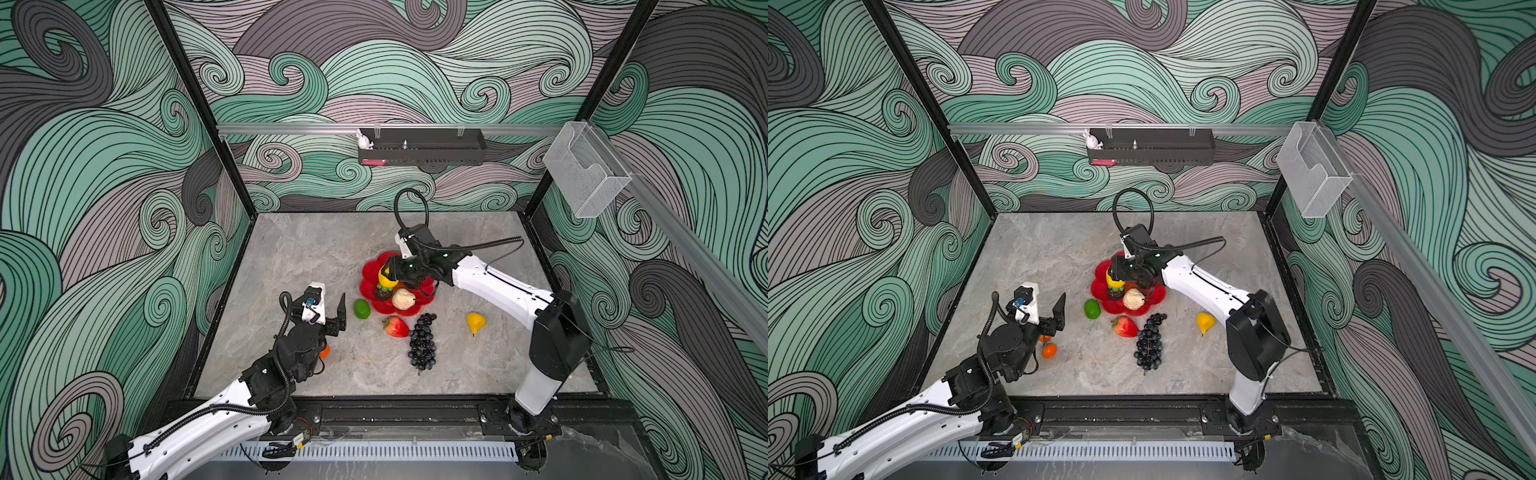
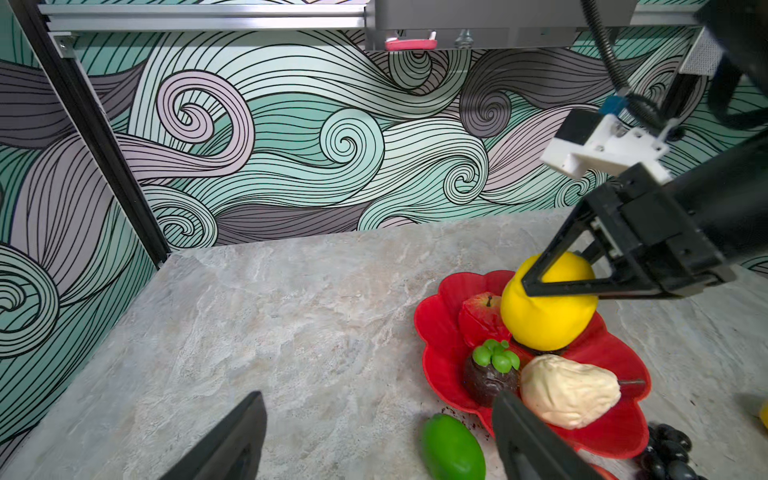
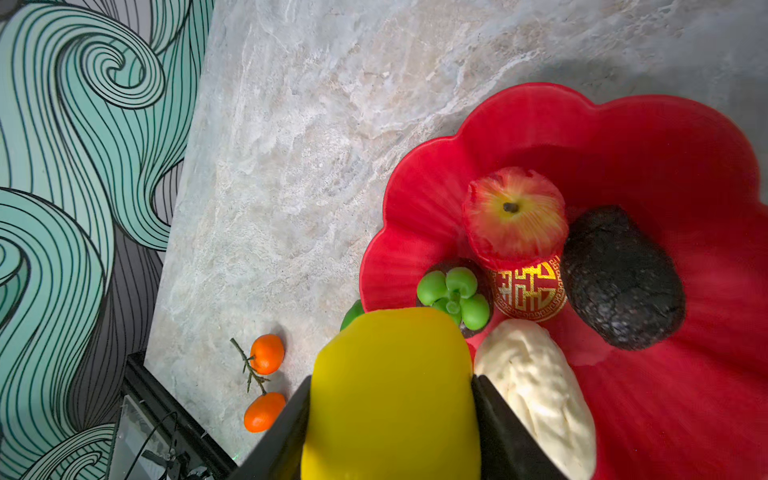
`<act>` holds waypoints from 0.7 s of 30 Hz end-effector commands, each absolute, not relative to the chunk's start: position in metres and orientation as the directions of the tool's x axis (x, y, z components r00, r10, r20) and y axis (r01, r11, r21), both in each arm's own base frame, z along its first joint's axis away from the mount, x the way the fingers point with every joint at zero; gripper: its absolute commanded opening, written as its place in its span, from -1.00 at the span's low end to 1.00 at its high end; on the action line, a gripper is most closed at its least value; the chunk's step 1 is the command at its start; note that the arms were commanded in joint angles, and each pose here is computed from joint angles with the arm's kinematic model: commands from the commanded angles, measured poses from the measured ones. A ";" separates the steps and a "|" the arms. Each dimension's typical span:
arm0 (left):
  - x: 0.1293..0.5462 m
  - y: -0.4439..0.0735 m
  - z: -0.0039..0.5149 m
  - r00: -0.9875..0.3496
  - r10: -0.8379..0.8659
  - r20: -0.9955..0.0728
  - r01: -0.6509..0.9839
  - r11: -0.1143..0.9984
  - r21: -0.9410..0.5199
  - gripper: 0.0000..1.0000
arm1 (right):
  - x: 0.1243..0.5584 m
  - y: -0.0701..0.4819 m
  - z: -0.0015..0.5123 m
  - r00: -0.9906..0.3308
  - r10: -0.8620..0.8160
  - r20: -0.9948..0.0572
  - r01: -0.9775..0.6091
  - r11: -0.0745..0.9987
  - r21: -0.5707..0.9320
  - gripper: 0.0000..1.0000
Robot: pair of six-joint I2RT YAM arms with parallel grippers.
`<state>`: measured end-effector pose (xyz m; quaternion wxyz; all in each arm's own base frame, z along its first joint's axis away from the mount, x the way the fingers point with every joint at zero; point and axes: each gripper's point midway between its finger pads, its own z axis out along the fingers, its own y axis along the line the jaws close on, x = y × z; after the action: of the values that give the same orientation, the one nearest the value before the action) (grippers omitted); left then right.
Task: Place and organize the fake fruits in the fruit bowl
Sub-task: 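Carry the lemon over the red bowl with the right gripper while the left withdraws, then lower the yellow lemon into the red bowl and open the right gripper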
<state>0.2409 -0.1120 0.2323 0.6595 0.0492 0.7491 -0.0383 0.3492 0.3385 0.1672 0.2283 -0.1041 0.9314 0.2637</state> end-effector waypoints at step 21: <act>0.244 -0.097 0.229 -0.136 0.023 -0.990 0.051 0.999 0.016 0.76 | 0.391 0.378 0.117 -0.900 -0.142 -0.411 -0.289 0.901 0.322 -0.06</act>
<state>0.2430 -0.1037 0.2302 0.6578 0.0369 0.7520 -0.0224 0.3888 0.3798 0.1196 0.1932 -0.1174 0.9516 0.2080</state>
